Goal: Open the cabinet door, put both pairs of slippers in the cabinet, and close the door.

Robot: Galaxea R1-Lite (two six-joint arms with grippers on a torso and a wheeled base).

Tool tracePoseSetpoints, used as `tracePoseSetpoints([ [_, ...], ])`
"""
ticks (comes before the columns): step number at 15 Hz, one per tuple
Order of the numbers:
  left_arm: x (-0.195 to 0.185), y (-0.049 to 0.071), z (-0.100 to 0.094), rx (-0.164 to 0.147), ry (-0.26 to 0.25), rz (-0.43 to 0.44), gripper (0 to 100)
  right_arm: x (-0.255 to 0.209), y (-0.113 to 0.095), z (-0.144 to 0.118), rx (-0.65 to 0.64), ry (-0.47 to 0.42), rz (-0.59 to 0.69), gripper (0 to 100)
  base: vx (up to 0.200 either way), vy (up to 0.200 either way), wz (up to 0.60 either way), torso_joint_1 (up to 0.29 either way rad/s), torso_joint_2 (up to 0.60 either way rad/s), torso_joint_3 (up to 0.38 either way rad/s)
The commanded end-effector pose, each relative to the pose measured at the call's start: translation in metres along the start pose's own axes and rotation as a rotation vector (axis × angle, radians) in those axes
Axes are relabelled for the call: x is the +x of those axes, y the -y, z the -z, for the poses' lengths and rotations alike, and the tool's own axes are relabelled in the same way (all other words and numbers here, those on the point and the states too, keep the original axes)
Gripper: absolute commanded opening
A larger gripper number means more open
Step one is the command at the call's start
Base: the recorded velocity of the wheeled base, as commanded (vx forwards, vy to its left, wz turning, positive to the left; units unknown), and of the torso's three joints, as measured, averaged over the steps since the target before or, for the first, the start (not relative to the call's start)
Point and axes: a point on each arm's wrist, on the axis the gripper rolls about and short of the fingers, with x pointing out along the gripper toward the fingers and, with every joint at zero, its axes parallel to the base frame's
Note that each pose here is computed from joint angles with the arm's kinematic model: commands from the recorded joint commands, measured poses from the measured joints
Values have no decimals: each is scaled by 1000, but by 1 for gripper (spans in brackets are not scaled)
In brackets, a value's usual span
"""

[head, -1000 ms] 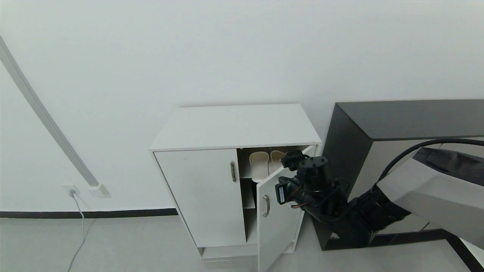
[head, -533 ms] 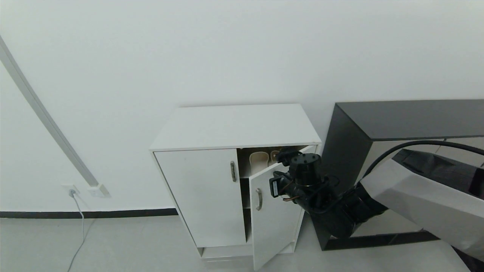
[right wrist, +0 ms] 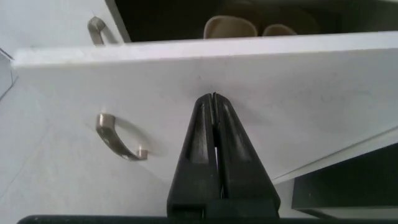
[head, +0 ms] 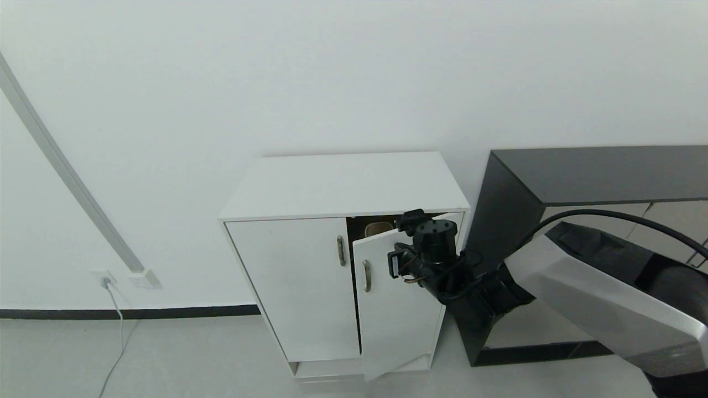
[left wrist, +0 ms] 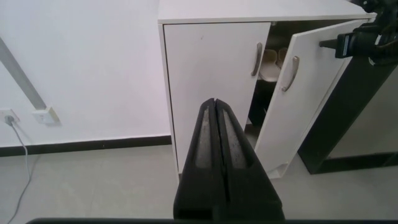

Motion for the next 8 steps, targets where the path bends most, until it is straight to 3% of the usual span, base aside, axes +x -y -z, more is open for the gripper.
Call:
tracePoseSetpoints([
  [1, 0, 0, 0, 0, -1, 0, 0, 12, 5, 2, 5, 6, 14, 0, 0, 0, 0, 0, 0, 0],
  [8, 0, 0, 0, -2, -1, 0, 0, 32, 15, 1, 13, 16, 42, 0, 0, 0, 0, 0, 0, 0],
])
